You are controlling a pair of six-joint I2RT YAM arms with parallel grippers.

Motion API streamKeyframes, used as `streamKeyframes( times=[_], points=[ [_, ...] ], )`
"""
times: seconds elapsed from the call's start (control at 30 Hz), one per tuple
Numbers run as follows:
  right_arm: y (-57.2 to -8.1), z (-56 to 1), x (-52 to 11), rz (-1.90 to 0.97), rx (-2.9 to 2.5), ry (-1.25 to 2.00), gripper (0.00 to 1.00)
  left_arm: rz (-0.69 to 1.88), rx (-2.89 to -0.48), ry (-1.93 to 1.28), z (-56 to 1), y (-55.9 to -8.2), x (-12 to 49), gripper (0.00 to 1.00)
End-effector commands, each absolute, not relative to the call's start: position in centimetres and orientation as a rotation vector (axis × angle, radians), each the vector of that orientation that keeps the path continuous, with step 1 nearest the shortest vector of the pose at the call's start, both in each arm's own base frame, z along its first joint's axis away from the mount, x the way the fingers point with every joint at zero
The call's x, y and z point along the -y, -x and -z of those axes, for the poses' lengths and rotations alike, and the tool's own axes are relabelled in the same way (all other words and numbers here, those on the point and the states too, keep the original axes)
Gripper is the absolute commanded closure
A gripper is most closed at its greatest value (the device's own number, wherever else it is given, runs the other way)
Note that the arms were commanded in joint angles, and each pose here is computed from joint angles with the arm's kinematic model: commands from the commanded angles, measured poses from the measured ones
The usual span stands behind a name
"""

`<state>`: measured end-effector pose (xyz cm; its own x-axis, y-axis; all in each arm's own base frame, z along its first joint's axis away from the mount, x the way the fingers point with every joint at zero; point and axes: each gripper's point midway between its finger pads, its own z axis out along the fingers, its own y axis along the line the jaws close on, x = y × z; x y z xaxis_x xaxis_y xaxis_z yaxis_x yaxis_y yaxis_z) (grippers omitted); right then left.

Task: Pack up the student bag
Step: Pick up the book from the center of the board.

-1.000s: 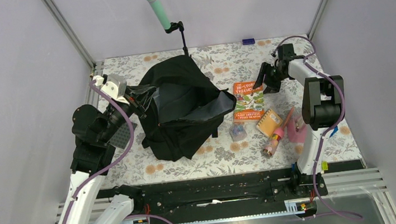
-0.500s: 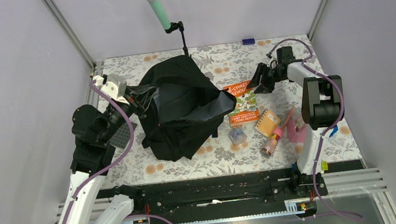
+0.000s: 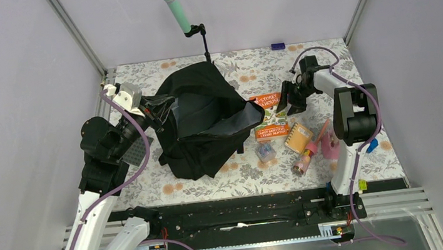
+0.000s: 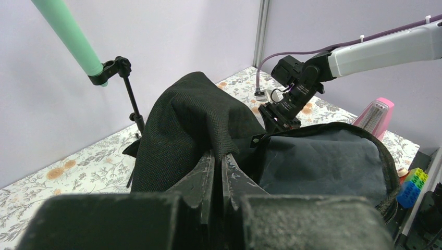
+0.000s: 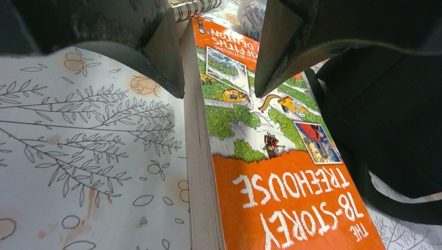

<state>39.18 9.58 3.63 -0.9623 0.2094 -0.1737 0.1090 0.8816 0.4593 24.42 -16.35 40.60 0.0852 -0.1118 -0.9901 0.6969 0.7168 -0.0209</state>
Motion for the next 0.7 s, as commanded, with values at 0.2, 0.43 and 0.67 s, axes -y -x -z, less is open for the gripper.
streamKeyframes(
  times=[0.2,0.43,0.67],
  points=[
    [-39.5,-8.3,-13.9,-0.922,-2.736,-0.081,0.42,0.651,-1.289,-0.537,-42.7,-24.0,16.3,1.00],
    [-39.4,-10.4,-15.7,-1.102,-2.649,-0.073,0.44,0.656,-1.289,-0.540,-42.7,-23.9,16.4,1.00],
    [-39.0,-9.4,-16.8,-1.112,-2.678,-0.034,0.46,0.659,-1.286,-0.542,-42.8,-23.8,16.4,1.00]
  ],
)
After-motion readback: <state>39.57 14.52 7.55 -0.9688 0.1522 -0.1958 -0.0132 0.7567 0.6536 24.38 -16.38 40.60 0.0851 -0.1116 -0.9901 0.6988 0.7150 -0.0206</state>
